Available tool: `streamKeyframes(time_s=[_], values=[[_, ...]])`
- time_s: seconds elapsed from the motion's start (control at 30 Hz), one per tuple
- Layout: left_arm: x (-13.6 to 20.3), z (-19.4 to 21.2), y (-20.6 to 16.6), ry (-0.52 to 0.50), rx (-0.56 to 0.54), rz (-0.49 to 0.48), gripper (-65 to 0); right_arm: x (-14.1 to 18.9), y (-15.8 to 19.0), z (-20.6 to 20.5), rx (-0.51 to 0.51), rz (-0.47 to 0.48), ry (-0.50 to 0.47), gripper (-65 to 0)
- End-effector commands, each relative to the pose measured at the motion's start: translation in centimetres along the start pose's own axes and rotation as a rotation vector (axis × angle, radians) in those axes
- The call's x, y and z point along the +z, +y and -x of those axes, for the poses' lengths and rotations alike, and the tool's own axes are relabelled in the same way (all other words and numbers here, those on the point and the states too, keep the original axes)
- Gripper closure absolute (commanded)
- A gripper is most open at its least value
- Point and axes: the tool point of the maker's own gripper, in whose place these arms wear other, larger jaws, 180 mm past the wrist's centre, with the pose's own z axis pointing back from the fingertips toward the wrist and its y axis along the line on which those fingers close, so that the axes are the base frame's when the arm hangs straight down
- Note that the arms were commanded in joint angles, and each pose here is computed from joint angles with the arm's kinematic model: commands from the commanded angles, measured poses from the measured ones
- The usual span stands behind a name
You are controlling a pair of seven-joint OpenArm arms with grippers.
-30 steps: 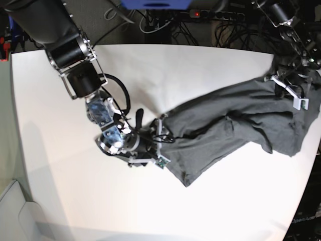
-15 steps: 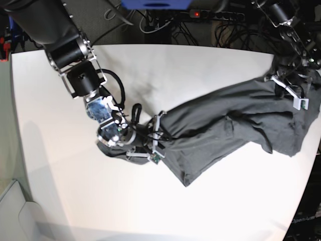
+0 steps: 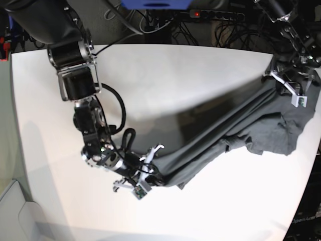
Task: Layout the t-shirt on the table in an organized manner, then fold the t-shirt properly
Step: 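Drag the held shirt end with the right gripper toward the left gripper, then release the shirt from the right gripper and lift it away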
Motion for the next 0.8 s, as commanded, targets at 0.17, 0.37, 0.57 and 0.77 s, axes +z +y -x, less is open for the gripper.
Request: streamKeyframes(time_s=[0.17, 0.37, 0.57, 0.77], values=[[2.3, -2.7, 1.6, -0.026, -0.057, -0.074, -0.3, 1.6, -0.8, -9.5, 0.109, 0.053, -0.190, -0.5], [3.1, -3.7, 1.2, -0.055, -0.072, -0.087, -0.3, 2.5, 0.5, -15.4, 0.177, 0.058, -0.285, -0.5], [3.4, -3.8, 1.7, -0.072, -0.036, -0.100, -0.3, 0.7, 2.9, -16.3, 0.164, 0.001, -0.288, -0.5], [4.4, -8.9, 0.0, -0.264, 0.022, -0.008, -0.3, 0.0, 5.4, -14.3, 0.172, -0.054, -0.248, -0.5]])
